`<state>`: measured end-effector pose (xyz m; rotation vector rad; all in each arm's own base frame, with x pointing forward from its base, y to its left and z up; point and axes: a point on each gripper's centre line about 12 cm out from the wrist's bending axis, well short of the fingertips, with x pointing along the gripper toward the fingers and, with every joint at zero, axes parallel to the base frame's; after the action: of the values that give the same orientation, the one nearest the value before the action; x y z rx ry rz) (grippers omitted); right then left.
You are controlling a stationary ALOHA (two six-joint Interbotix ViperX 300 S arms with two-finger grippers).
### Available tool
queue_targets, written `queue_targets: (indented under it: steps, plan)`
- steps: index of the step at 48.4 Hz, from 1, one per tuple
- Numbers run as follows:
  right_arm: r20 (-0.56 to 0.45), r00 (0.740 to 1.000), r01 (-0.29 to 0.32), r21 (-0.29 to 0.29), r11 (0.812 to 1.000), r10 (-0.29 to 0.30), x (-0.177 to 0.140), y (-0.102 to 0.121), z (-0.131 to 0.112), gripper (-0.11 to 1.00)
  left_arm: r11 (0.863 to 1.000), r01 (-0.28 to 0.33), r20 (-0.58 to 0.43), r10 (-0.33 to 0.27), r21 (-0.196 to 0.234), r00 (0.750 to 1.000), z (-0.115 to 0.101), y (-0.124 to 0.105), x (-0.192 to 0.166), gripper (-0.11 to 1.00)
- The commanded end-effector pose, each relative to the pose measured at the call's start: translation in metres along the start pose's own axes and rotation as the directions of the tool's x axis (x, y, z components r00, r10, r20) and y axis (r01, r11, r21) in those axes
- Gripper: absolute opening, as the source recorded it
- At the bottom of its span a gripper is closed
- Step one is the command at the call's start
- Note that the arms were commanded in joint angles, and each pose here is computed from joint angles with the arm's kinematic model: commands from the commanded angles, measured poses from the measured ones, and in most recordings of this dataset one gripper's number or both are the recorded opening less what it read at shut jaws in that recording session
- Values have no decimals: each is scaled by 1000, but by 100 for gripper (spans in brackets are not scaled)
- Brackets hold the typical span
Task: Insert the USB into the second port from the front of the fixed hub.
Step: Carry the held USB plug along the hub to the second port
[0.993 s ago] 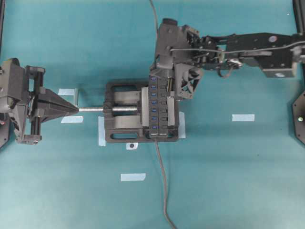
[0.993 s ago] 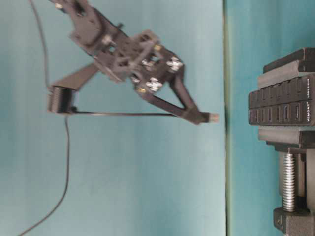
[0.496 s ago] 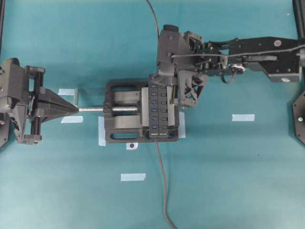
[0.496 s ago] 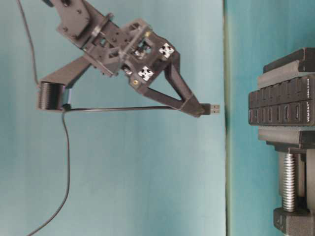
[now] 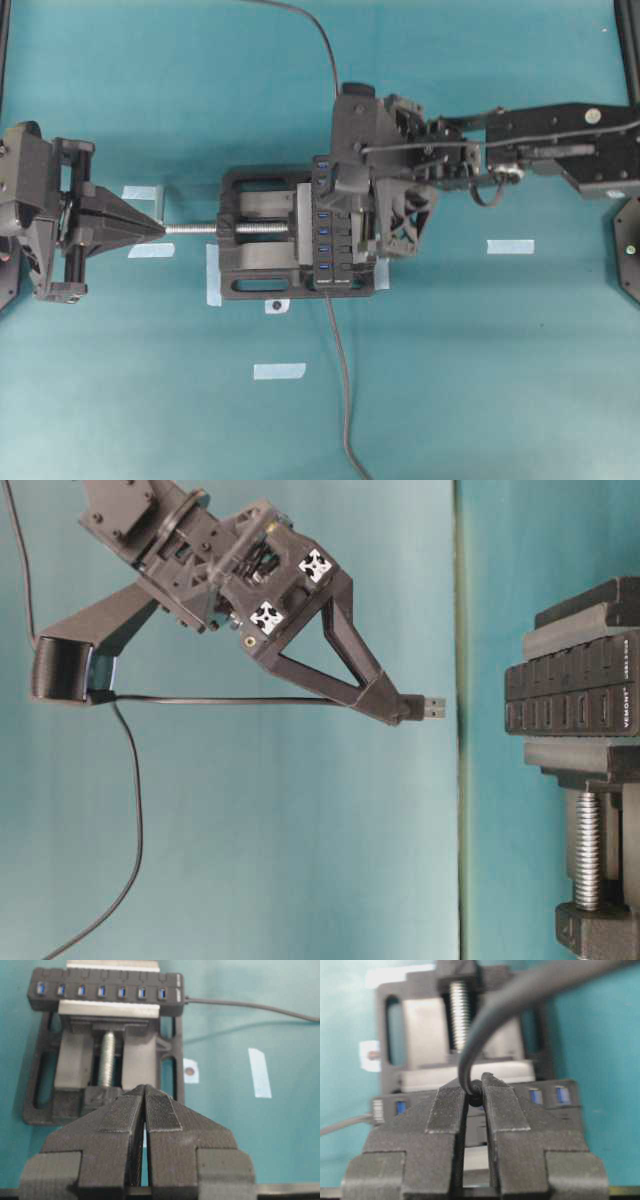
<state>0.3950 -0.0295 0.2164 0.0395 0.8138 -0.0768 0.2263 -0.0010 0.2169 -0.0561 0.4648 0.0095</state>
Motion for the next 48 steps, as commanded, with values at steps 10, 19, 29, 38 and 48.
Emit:
queue_targets:
  steps: [10,19,29,38,48]
  plan:
    - [47,999,-22,7,1000,21,-1,11,4,3,1000,3,26,-3,2,1000,9,-1,-1,0]
    - [53,998,-32,18,999,31,5,16,-1,3,1000,3,26,-3,1,1000,9,-1,-1,0]
    - [31,999,-44,8,999,44,14,24,-9,3,1000,1,24,-1,0,1000,8,0,-1,0]
    - [23,998,-55,12,998,55,25,30,-14,3,1000,3,24,-3,1,1000,8,-1,-1,0]
    - [13,998,-55,10,998,55,30,31,-17,3,1000,3,23,-3,1,1000,7,-1,-1,0]
